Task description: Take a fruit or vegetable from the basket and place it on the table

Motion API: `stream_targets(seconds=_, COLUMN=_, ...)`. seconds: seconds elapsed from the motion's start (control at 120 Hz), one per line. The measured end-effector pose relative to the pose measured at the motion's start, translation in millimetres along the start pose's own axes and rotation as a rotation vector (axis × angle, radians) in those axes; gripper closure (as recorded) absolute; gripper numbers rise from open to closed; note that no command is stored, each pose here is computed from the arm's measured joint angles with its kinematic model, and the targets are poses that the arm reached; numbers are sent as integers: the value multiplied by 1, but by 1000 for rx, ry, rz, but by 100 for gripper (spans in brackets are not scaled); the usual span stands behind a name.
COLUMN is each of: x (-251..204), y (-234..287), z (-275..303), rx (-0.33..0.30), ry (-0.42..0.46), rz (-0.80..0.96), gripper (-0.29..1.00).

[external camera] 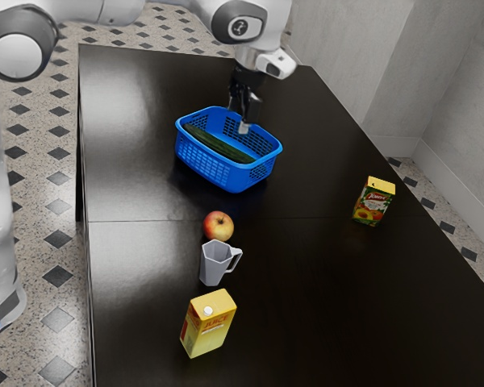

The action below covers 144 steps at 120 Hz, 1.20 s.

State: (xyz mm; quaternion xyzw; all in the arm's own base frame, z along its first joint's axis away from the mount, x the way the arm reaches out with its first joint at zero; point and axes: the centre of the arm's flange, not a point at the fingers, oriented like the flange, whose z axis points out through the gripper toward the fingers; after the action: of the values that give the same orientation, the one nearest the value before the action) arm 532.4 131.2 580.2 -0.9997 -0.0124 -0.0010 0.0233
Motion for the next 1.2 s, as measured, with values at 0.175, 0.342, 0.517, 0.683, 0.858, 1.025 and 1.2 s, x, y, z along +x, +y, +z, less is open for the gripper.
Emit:
stream_targets(seconds=0.175, x=-17, y=-57, z=2, rx=5, ry=19, rz=-48, gripper=0)
stream_targets(seconds=0.342, x=-18, y=-67, z=11, rx=6, ry=15, rz=-25, gripper=0)
stream_targets(seconds=0.517, x=-13, y=-44, z=21, rx=2, ry=12, rz=50, gripper=0)
stream_targets(seconds=0.683, x=-16, y=-50, z=26, rx=2, ry=13, rz=62, gripper=0)
stream_targets(seconds=0.858, x=-8, y=-54, z=47, rx=-6, ry=-15, rz=74, gripper=0)
stream_targets(seconds=1.025, x=-7, y=-52, z=62, rx=-13, ry=-31, rz=92, gripper=0)
stream_targets(seconds=1.2, x=-5, y=-50, z=73, rx=-18, ry=-40, rz=105, gripper=0)
